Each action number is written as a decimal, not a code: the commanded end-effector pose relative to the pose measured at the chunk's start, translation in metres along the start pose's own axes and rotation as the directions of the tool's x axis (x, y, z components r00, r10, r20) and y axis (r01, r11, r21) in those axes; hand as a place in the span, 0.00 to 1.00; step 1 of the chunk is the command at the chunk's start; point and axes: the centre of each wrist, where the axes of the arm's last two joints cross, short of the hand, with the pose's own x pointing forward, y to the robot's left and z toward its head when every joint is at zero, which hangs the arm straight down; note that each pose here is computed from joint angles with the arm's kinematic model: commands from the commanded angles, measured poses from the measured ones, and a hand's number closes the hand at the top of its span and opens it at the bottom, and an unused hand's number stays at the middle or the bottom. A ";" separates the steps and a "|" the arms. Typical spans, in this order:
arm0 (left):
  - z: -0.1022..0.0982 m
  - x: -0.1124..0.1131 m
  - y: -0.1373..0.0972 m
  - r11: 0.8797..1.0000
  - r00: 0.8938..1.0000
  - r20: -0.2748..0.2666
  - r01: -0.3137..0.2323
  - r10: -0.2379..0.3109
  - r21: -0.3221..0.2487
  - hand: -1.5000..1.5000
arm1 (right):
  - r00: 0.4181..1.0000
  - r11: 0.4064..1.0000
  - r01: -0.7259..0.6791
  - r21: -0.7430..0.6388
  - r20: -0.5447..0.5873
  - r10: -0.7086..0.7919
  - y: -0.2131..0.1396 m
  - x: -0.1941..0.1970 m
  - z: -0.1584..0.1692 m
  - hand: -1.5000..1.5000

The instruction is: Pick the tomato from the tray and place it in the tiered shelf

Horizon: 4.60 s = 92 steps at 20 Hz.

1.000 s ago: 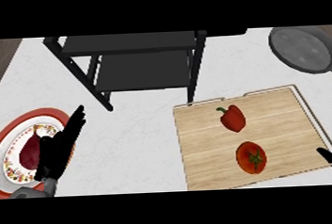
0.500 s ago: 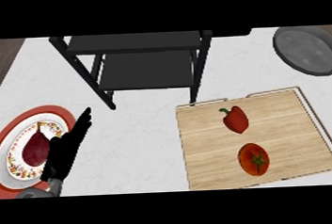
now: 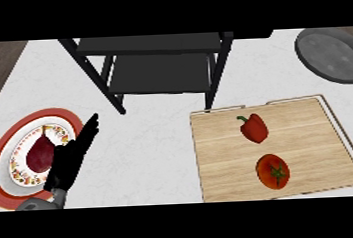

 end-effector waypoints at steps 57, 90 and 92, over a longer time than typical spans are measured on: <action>0.004 -0.010 -0.013 1.000 1.000 -0.004 -0.014 0.014 -0.002 0.50 | 0.885 0.909 -0.365 0.204 -0.228 0.406 0.173 0.110 -0.059 1.00; -0.011 0.001 -0.001 1.000 1.000 -0.027 -0.003 0.004 0.012 0.50 | 0.993 0.928 -0.114 -0.355 -0.055 0.101 0.110 0.294 0.007 1.00; -0.015 0.007 -0.010 1.000 1.000 0.007 -0.005 0.005 0.001 0.50 | 0.997 0.928 -0.083 -0.364 -0.039 0.073 0.090 0.312 -0.004 1.00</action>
